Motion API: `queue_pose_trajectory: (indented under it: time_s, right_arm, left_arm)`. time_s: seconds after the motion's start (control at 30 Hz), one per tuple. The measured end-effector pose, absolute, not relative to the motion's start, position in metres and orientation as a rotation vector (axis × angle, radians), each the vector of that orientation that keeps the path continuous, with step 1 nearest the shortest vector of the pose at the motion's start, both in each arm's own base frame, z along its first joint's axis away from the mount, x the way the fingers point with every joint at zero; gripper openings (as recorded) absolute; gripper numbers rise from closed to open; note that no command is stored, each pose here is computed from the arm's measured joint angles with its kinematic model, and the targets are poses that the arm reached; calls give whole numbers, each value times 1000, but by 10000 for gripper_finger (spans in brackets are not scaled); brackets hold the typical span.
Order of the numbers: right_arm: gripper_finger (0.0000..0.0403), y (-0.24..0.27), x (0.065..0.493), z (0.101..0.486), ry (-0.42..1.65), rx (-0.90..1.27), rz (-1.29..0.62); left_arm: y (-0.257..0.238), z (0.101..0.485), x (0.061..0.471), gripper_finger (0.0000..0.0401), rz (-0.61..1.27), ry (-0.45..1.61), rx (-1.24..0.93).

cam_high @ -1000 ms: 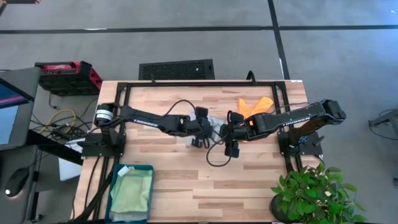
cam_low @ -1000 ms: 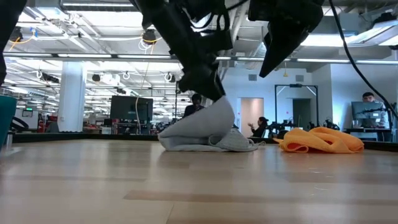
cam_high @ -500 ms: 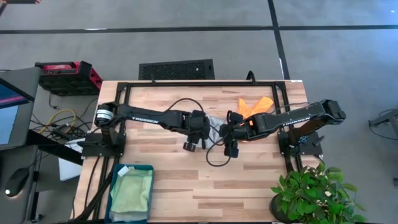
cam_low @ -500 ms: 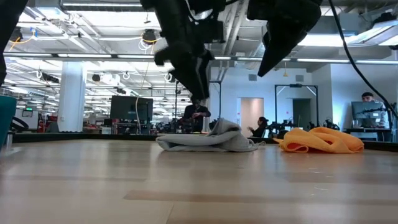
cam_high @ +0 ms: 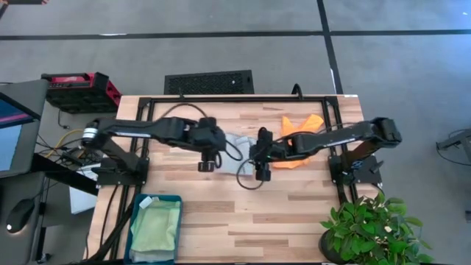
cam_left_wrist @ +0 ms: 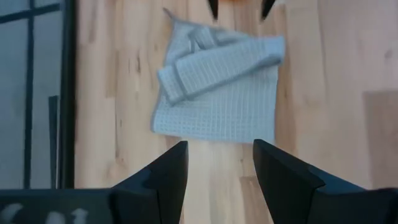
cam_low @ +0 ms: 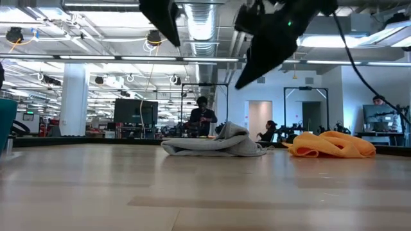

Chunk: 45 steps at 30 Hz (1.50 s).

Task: Fold microfiber towels
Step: Fold the gray microfiber towel

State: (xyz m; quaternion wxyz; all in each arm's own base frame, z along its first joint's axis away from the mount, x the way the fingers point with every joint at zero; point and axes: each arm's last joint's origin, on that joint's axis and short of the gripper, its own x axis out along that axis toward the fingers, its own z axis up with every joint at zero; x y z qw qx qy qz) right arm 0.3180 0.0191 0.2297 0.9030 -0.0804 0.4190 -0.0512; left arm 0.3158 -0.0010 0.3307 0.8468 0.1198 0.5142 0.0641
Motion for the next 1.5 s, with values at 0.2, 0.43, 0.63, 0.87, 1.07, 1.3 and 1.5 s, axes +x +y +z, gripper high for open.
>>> queue_pose_trajectory:
  time_s: [0.2,0.43,0.63,0.87,1.07,1.3,1.5]
  right_arm:
    - [230,-6,350,203,906,-234,-122]
    - [230,-41,388,193,937,-188,-165]
    - [230,-52,410,178,1014,-185,-125]
    - [230,-61,412,174,1058,-192,-127]
    - [230,-71,413,167,1046,-137,-83]
    - [230,-74,415,145,1107,-128,-77]
    - [230,-75,411,135,1189,-149,-119]
  left_arm:
    - [-12,355,291,174,156,1010,183]
    - [-20,361,279,174,192,1020,168]
    - [-23,357,278,174,225,1052,200]
    - [-22,357,277,174,240,1063,204]
    - [-22,357,276,174,243,1062,205]
    - [-22,357,276,174,246,1061,199]
    - [-22,357,276,174,247,1061,196]
